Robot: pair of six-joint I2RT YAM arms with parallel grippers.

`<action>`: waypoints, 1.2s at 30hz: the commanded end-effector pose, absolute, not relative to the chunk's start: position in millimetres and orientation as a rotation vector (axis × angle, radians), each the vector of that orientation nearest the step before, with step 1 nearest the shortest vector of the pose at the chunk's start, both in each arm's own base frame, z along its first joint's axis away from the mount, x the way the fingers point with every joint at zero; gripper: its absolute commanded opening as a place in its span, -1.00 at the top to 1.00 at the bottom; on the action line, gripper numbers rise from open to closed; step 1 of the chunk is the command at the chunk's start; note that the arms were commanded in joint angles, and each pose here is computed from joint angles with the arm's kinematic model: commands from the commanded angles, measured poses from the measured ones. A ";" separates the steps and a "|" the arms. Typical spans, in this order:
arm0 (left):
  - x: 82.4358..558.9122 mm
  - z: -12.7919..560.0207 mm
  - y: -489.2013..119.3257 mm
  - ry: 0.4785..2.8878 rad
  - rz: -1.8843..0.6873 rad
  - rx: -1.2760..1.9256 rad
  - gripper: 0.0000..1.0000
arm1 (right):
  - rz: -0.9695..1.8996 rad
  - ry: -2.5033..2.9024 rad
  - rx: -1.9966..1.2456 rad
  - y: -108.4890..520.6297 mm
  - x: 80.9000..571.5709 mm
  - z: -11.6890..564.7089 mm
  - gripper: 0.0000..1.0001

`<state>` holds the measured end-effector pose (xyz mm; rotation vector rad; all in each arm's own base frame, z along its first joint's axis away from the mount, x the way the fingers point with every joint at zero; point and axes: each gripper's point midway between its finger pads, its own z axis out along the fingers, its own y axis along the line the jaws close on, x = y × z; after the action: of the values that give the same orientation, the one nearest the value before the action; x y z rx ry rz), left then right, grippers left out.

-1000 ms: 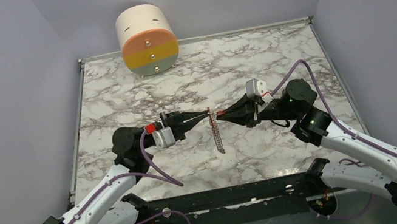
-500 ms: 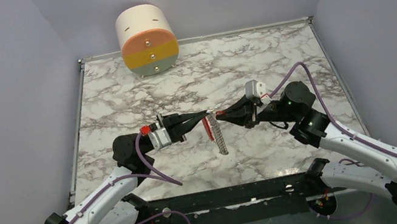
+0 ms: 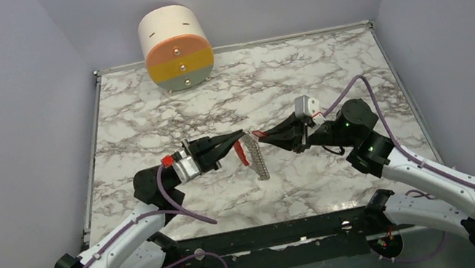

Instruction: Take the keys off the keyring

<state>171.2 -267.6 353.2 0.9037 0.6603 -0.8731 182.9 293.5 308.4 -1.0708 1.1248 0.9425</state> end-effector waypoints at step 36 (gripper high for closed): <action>127.6 408.2 -259.1 0.337 -1.081 0.847 1.00 | 0.914 0.950 -0.980 283.3 178.3 391.6 0.60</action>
<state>156.4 -282.0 359.6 0.8847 0.6108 -1.1547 188.1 285.7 396.8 -0.9510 0.9284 0.8820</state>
